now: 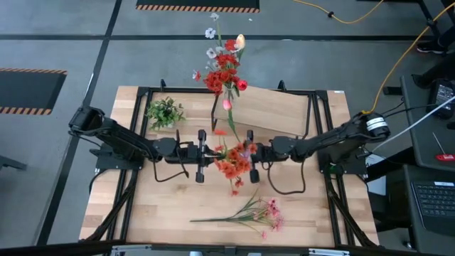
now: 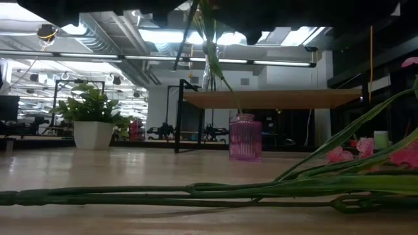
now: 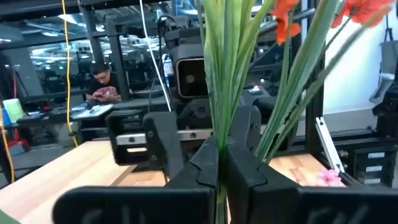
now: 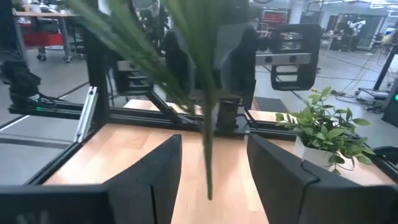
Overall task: Pick and place flowers into a vace then onto a shelf
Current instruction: Put the orange flowers into the purple vase
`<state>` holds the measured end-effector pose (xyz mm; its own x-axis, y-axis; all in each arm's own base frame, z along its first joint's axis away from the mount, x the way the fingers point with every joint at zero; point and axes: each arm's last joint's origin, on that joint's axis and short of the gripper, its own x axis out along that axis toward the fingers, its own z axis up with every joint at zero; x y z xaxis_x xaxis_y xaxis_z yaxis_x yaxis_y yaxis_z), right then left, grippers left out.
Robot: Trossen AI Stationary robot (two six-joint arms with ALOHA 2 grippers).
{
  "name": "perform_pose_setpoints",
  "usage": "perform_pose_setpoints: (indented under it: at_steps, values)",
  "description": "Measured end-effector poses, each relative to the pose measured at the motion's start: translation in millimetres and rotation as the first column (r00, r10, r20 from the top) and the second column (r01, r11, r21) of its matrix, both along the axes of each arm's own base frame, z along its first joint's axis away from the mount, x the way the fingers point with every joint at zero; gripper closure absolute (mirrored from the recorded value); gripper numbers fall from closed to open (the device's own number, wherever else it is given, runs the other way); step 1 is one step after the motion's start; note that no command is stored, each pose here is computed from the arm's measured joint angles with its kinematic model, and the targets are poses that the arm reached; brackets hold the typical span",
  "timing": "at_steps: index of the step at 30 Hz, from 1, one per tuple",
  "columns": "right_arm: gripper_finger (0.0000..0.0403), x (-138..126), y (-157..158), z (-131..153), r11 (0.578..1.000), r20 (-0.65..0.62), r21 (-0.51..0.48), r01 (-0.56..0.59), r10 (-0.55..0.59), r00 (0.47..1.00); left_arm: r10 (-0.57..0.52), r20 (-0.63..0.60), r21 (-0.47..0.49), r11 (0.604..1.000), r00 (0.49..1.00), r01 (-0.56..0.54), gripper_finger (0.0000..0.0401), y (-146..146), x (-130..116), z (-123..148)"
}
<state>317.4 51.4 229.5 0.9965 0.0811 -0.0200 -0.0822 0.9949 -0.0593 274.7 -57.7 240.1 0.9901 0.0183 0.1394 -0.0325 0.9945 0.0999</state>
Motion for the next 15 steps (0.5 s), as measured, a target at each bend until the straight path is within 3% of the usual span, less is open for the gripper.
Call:
perform_pose_setpoints:
  at_steps: [15]
  values:
    - [0.0219,23,0,3,0.999,0.012,-0.034,0.011,-0.010,1.000,0.059,-0.011,0.011,0.998,0.998,-0.059,0.0398,15,8,-2]
